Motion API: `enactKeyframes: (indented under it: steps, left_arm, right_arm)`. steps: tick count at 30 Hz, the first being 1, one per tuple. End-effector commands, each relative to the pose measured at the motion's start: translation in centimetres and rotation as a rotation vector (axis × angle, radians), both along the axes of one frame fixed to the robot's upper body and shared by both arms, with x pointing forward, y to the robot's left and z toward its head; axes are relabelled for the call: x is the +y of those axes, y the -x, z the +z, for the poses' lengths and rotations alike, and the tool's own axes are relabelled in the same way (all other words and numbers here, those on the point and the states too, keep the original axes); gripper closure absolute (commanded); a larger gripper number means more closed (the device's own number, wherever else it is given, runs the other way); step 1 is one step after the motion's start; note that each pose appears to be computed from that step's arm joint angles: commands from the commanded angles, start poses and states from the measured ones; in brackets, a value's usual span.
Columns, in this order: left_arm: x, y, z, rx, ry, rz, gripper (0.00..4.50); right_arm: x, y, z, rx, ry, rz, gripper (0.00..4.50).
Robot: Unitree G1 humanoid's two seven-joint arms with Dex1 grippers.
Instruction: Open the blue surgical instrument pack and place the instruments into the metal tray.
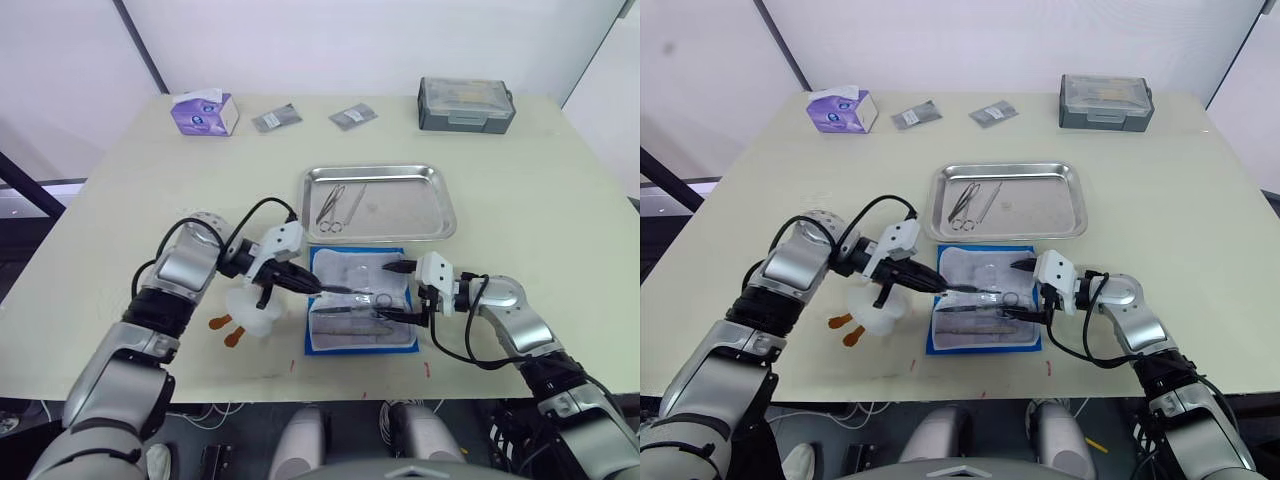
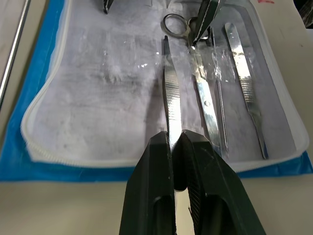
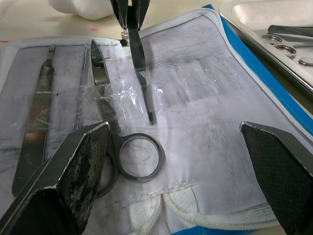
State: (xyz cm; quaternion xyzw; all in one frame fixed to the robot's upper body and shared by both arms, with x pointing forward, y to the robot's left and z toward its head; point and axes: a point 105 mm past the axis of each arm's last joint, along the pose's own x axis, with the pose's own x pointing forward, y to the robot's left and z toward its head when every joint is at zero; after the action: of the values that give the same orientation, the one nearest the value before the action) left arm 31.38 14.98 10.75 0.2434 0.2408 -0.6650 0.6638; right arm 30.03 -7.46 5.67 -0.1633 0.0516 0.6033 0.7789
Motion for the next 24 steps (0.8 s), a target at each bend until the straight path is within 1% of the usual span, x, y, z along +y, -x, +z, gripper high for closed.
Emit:
enactKeyframes:
  steps: [1,5,10,15,20,22,24]
  left_arm:
    - [0.9,0.2,2.2,-0.050,0.018,-0.027,4.42]
    - [2.1,1.1,2.9,-0.035,0.010,-0.025,4.42]
    - [3.8,1.8,3.4,-0.014,-0.039,-0.010,4.42]
    - [4.6,2.4,4.3,-0.003,-0.044,-0.008,4.42]
    - [4.5,3.1,5.6,0.033,0.017,-0.005,4.42]
    - [3.4,1.9,6.7,-0.002,0.102,0.039,4.42]
    - [2.3,0.7,7.1,-0.038,0.153,0.093,4.42]
  right_arm:
    - [-1.9,1.8,-5.9,0.191,0.180,-0.024,0.00]
    - [-1.8,1.8,-5.9,0.191,0.179,-0.020,0.00]
    - [-1.8,1.8,-5.9,0.189,0.178,-0.015,0.00]
    - [-1.8,1.7,-5.9,0.187,0.179,-0.012,0.00]
    - [-1.8,1.7,-5.8,0.185,0.179,-0.011,0.00]
    - [-1.8,1.7,-5.8,0.186,0.180,-0.010,0.00]
    - [-1.8,1.7,-5.9,0.186,0.181,-0.009,0.00]
